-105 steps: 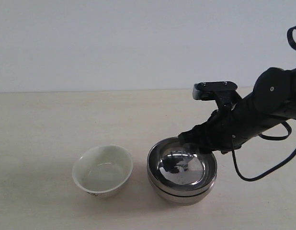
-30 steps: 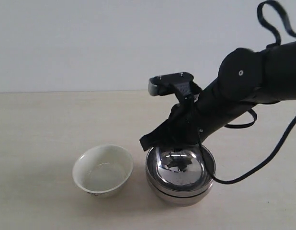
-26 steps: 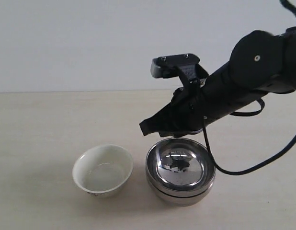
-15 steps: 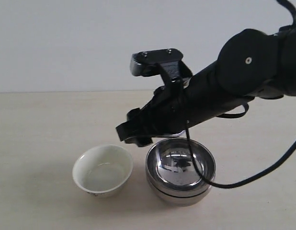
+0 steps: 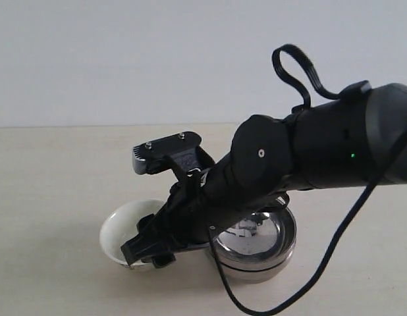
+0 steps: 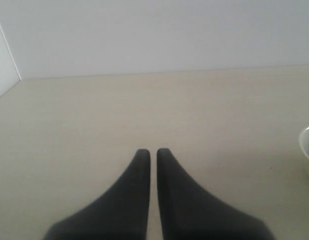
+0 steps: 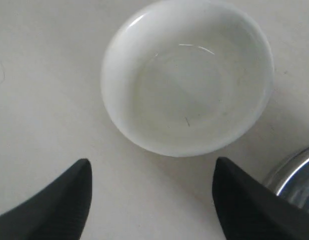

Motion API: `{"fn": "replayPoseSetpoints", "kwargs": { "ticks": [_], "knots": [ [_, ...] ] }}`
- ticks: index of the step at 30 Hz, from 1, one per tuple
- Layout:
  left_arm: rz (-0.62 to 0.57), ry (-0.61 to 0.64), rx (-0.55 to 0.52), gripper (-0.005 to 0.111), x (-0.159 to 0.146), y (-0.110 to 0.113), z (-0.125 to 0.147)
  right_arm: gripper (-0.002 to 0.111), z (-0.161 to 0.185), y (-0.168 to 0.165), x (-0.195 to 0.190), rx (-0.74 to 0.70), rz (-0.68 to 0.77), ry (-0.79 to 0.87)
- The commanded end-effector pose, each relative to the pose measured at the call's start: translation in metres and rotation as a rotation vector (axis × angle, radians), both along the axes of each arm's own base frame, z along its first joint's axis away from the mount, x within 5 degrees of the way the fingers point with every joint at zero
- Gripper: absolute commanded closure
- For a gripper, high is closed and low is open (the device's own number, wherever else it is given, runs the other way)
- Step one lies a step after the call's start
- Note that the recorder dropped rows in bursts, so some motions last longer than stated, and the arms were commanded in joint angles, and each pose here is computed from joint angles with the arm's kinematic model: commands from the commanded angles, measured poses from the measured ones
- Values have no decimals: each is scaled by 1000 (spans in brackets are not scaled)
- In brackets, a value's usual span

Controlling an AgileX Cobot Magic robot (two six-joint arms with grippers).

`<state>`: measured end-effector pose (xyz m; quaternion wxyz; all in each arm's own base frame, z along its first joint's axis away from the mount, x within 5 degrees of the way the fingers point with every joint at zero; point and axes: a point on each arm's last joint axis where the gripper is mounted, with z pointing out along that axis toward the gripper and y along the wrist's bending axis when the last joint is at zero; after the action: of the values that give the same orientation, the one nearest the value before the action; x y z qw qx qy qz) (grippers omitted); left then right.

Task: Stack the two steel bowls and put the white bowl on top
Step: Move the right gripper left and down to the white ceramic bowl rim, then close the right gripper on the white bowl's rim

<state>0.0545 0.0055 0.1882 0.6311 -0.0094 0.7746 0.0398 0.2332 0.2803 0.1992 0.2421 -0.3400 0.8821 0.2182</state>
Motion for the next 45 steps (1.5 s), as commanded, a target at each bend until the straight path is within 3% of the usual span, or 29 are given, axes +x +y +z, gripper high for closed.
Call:
{"fn": "replayPoseSetpoints", "kwargs": {
  "ticks": [1, 26, 28, 31, 35, 45],
  "knots": [
    [6, 1, -7, 103, 0, 0, -1, 47, -3, 3, 4, 11, -20, -16],
    [6, 1, -7, 103, 0, 0, -1, 48, -43, 11, 18, 3, -109, -7],
    [6, 1, -7, 103, 0, 0, -1, 53, -42, 11, 18, 12, -119, -7],
    [6, 1, -7, 103, 0, 0, -1, 71, -42, 11, 19, 16, -123, -9],
    [6, 1, -7, 103, 0, 0, -1, 108, -41, 12, 20, 21, -126, -21],
    [6, 1, -7, 103, 0, 0, -1, 108, -29, 18, 29, 75, -144, -89]
  ]
}}
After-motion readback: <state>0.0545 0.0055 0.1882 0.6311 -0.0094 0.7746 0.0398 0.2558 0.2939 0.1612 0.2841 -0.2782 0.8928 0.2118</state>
